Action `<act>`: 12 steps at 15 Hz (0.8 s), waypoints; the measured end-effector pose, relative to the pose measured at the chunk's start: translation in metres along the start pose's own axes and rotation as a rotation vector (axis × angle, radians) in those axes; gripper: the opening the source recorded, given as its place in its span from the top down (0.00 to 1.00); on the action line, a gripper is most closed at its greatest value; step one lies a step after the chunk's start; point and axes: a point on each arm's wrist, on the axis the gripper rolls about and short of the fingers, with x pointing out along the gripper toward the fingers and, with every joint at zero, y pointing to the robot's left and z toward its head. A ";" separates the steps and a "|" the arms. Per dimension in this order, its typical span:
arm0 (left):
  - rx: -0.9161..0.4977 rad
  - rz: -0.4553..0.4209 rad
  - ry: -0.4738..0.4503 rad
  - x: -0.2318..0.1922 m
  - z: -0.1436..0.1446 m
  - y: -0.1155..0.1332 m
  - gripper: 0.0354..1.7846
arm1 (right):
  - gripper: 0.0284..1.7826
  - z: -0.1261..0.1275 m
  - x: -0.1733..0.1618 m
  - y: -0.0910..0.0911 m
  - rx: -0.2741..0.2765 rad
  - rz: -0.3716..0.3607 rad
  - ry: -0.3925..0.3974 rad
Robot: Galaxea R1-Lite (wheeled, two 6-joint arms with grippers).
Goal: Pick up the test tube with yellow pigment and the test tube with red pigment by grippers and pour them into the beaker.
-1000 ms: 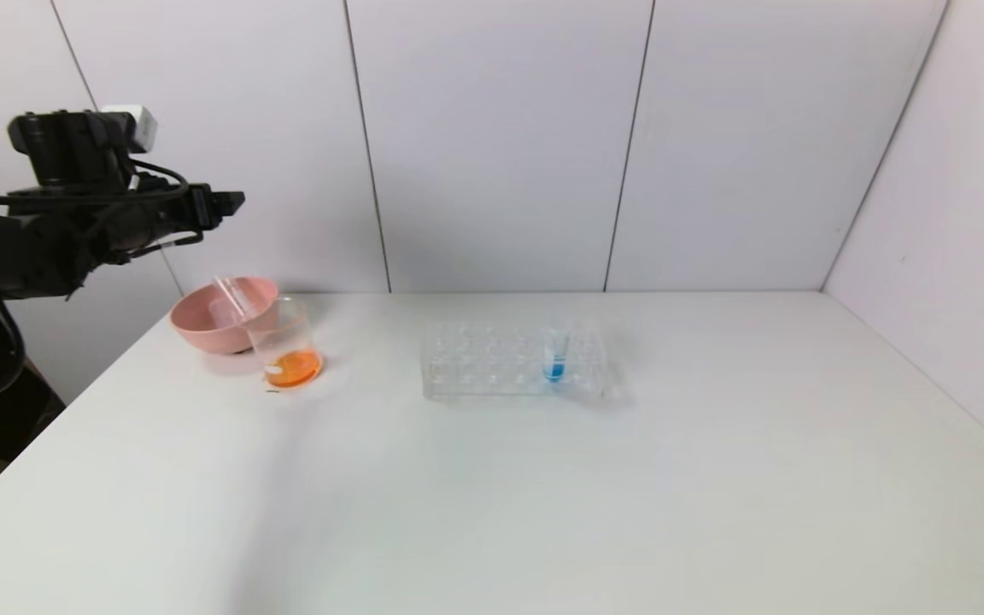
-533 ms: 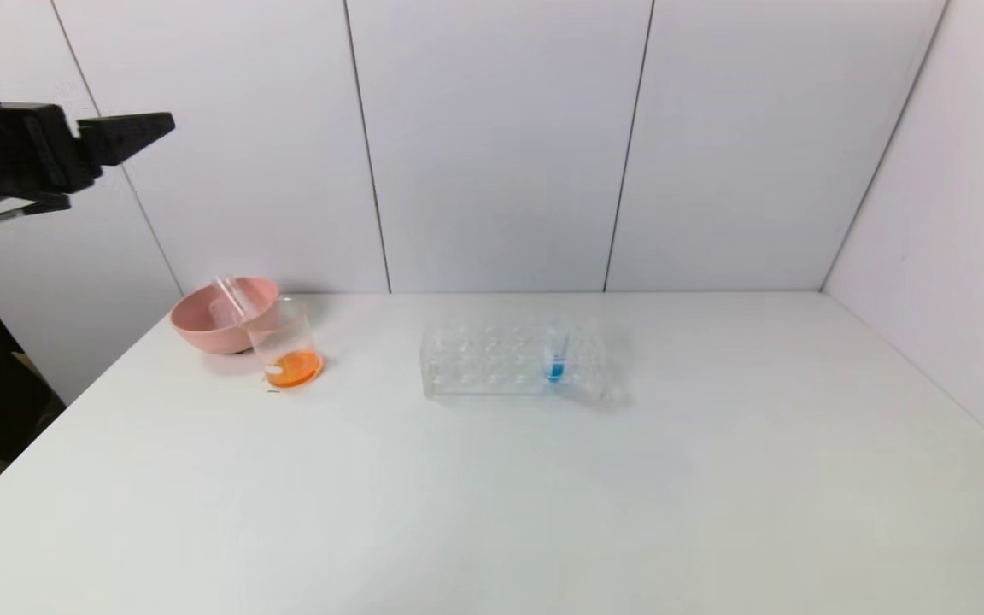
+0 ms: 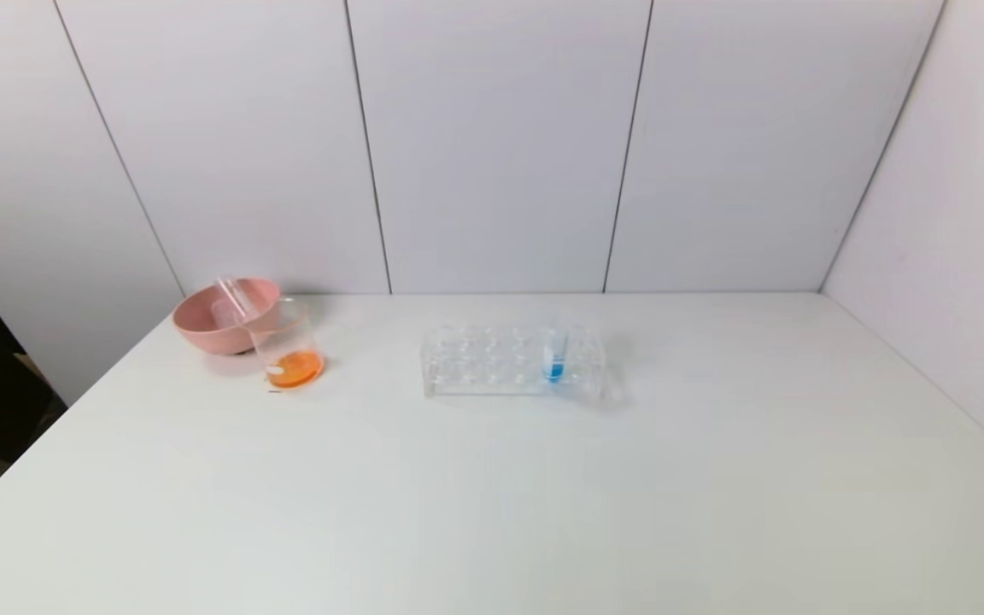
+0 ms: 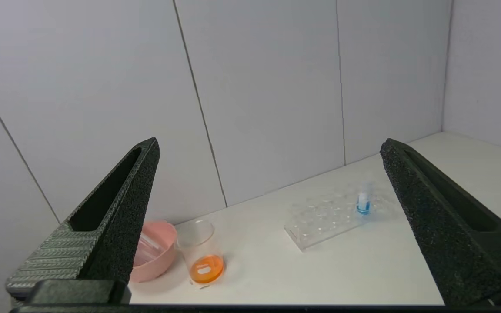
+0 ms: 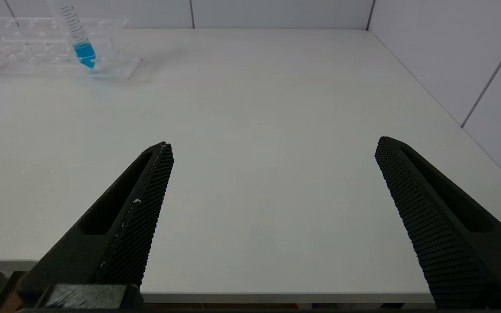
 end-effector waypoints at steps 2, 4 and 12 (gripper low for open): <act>0.069 0.002 -0.024 -0.035 -0.030 -0.016 0.01 | 0.05 0.000 0.000 0.000 0.000 0.000 0.000; 0.156 0.043 -0.006 -0.055 -0.071 -0.024 0.01 | 0.05 0.000 0.000 0.000 0.000 0.000 0.000; 0.097 0.214 0.280 -0.084 -0.183 -0.035 0.01 | 0.05 0.000 0.000 0.000 0.000 0.000 0.000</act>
